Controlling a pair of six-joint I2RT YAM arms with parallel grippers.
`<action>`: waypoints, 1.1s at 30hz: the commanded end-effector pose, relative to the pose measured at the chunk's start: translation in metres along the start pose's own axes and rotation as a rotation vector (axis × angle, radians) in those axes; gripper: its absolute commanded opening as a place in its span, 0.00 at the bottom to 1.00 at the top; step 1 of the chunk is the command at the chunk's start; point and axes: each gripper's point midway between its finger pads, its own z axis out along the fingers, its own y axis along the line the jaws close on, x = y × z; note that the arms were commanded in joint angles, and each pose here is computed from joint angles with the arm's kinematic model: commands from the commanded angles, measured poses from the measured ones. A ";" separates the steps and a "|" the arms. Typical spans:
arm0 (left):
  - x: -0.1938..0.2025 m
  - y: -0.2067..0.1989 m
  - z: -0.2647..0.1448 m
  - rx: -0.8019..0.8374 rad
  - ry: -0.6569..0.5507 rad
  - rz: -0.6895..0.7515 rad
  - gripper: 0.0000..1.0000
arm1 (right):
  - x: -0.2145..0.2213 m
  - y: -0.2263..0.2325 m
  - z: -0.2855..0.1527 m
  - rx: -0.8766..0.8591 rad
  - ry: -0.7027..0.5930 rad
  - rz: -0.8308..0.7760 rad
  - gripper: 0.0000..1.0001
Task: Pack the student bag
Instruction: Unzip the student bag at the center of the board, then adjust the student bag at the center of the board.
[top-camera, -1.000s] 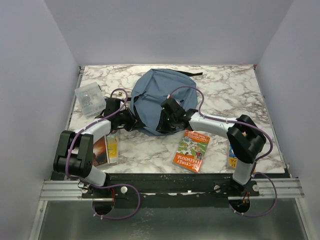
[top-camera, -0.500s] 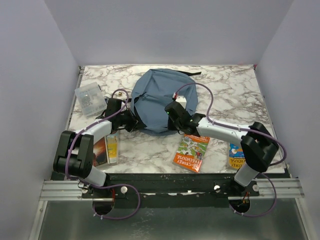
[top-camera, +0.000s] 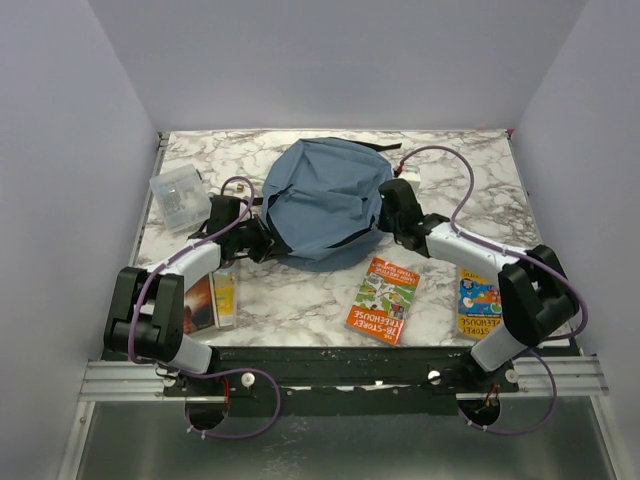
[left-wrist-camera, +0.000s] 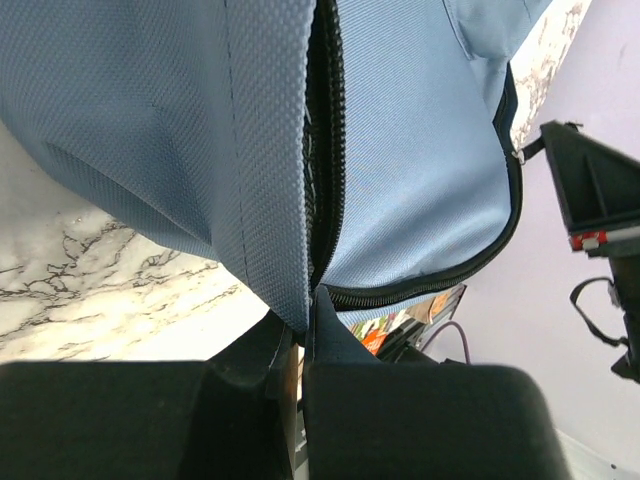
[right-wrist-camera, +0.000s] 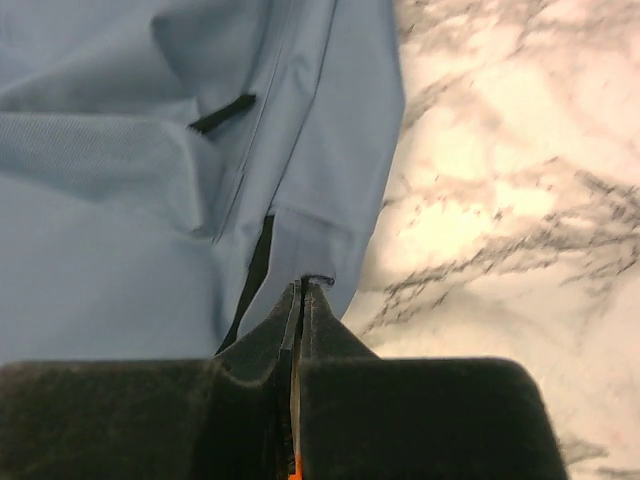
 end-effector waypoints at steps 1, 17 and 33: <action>0.003 0.014 -0.002 -0.038 0.023 -0.005 0.00 | -0.027 -0.040 0.024 0.140 -0.100 -0.101 0.01; 0.023 0.001 -0.003 0.040 0.107 0.020 0.03 | -0.005 0.032 -0.039 -0.331 0.133 -0.280 0.44; 0.013 0.006 -0.037 0.056 -0.025 -0.005 0.75 | 0.084 0.163 -0.083 -0.702 0.245 -0.463 0.50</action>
